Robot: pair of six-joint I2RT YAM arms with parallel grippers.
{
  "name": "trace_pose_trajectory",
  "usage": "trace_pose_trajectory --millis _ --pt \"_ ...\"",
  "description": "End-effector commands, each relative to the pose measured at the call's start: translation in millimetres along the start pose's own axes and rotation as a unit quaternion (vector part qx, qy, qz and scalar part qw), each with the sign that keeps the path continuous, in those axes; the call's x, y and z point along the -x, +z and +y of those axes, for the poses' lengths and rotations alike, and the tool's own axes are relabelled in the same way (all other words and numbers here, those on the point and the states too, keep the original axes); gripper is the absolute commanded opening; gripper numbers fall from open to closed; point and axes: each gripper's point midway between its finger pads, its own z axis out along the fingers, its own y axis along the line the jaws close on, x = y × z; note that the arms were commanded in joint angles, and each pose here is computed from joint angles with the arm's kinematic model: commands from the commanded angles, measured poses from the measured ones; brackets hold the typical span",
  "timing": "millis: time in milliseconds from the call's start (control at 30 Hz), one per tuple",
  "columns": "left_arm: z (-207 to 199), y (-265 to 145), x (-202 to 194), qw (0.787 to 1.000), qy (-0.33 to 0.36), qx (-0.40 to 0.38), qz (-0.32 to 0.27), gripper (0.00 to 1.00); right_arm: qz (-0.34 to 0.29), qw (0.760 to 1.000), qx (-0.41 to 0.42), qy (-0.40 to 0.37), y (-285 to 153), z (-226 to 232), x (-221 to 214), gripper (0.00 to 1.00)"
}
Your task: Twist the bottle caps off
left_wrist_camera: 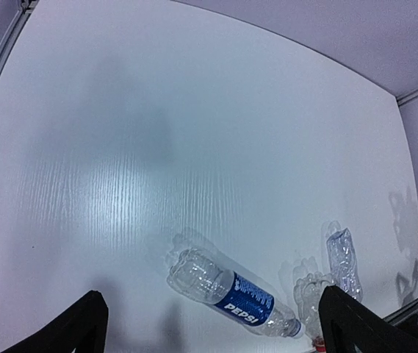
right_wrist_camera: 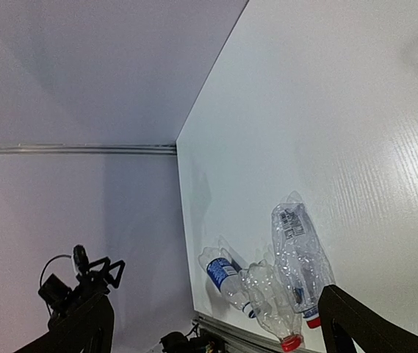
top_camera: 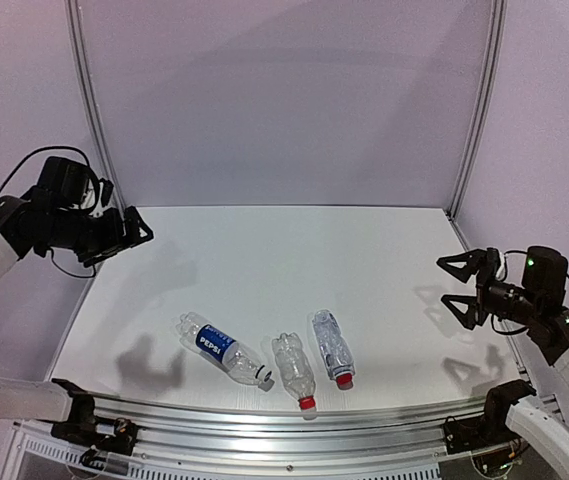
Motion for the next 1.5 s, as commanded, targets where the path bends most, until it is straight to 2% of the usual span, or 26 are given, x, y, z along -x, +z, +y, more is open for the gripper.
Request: trace_pose_trajectory --millis 0,167,267,333,400,467,533,633,767,867,967,1033,1233,1467 --pt "18 -12 -28 0.999 0.041 0.021 0.016 0.99 -0.062 0.993 -0.073 0.069 -9 -42 11 0.99" --pt "37 -19 -38 0.994 0.093 0.049 0.011 0.99 -0.079 0.99 -0.085 0.081 -19 -67 3 0.99" --pt "40 -23 -42 0.984 0.162 0.065 0.02 0.99 -0.054 0.995 -0.056 0.068 -10 -61 -2 0.99" --pt "39 -21 -47 0.969 0.232 0.083 0.031 0.99 -0.019 0.996 -0.074 0.047 -1 -57 -8 0.99" --pt "33 -14 -58 0.944 0.313 0.091 0.046 0.99 0.025 0.992 -0.123 -0.011 9 -51 -18 0.99" --pt "22 -7 -72 0.921 0.378 0.069 0.066 0.99 0.061 0.98 -0.173 -0.079 25 -42 -28 0.99" --pt "6 -4 -89 0.899 0.426 0.017 0.096 0.98 0.1 0.968 -0.19 -0.132 47 -22 -42 0.99" --pt "-13 -3 -113 0.847 0.513 -0.053 0.129 0.95 0.144 0.955 -0.185 -0.18 80 -1 -68 0.99" --pt "-29 -1 -137 0.746 0.642 -0.104 0.141 0.95 0.185 0.942 -0.176 -0.218 110 11 -103 0.99" --pt "-23 13 -159 0.67 0.712 -0.115 0.175 0.94 0.218 0.927 -0.181 -0.247 118 11 -126 0.99" --pt "-20 37 -173 0.625 0.745 -0.123 0.198 0.91 0.241 0.91 -0.192 -0.279 116 7 -144 0.99" --pt "-22 51 -177 0.603 0.764 -0.122 0.198 0.89 0.243 0.905 -0.196 -0.29 111 6 -148 0.99" --pt "-39 78 -174 0.559 0.803 -0.127 0.162 0.9 0.235 0.906 -0.199 -0.289 91 -4 -144 0.99" --pt "-70 114 -173 0.544 0.811 -0.134 0.169 0.88 0.226 0.907 -0.209 -0.286 72 -15 -138 0.99"
